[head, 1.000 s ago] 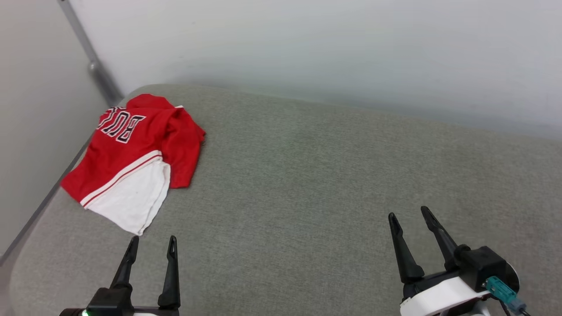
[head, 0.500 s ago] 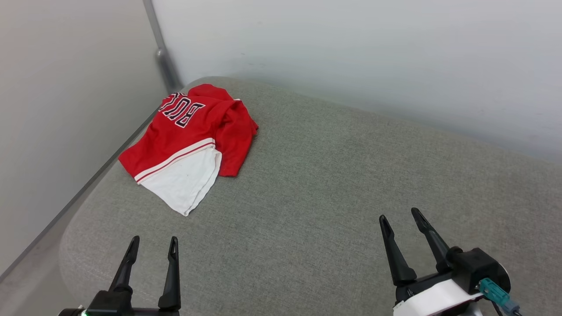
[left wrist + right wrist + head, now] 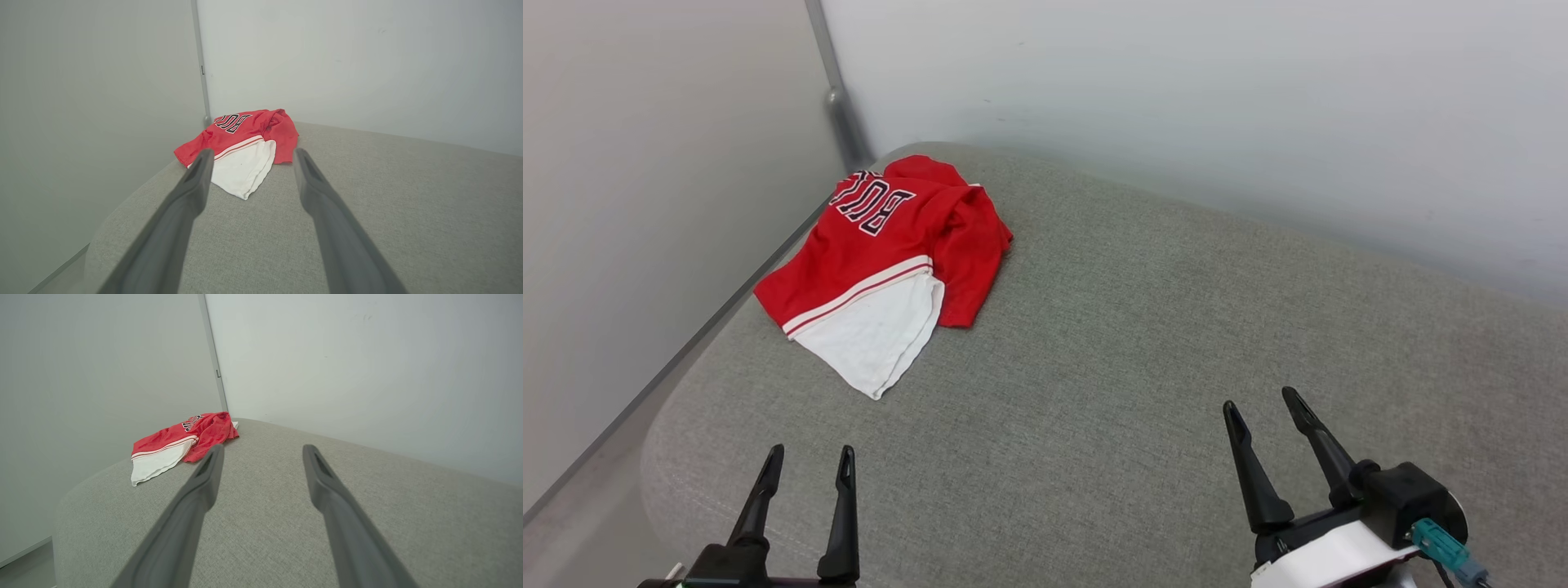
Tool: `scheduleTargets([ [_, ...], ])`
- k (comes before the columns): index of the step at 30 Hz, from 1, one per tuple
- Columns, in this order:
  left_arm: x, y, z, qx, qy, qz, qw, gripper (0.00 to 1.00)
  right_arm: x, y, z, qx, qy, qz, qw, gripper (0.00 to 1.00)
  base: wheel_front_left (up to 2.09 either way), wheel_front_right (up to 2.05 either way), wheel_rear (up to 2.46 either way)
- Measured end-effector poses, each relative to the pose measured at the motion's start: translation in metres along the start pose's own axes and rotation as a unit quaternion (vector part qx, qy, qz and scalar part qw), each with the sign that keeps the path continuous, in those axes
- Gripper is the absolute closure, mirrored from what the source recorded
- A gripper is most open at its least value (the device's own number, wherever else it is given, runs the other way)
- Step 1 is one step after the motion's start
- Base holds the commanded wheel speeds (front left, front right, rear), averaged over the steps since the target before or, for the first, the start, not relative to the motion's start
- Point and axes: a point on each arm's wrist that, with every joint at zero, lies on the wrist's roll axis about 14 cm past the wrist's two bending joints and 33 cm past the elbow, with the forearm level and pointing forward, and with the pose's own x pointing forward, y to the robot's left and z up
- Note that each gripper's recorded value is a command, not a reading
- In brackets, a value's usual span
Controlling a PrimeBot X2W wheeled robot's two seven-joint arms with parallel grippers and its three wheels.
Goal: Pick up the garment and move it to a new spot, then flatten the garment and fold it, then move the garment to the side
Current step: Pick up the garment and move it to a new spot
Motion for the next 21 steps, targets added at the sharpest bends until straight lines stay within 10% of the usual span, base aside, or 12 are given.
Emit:
scheduleTargets([
  [21,0.073,0.002,-0.024,0.011,0.042,-0.052,0.998,0.0,-0.001,-0.045,-0.026,-0.027,0.024,-0.045,0.998,0.0,0.0,0.0,0.0],
])
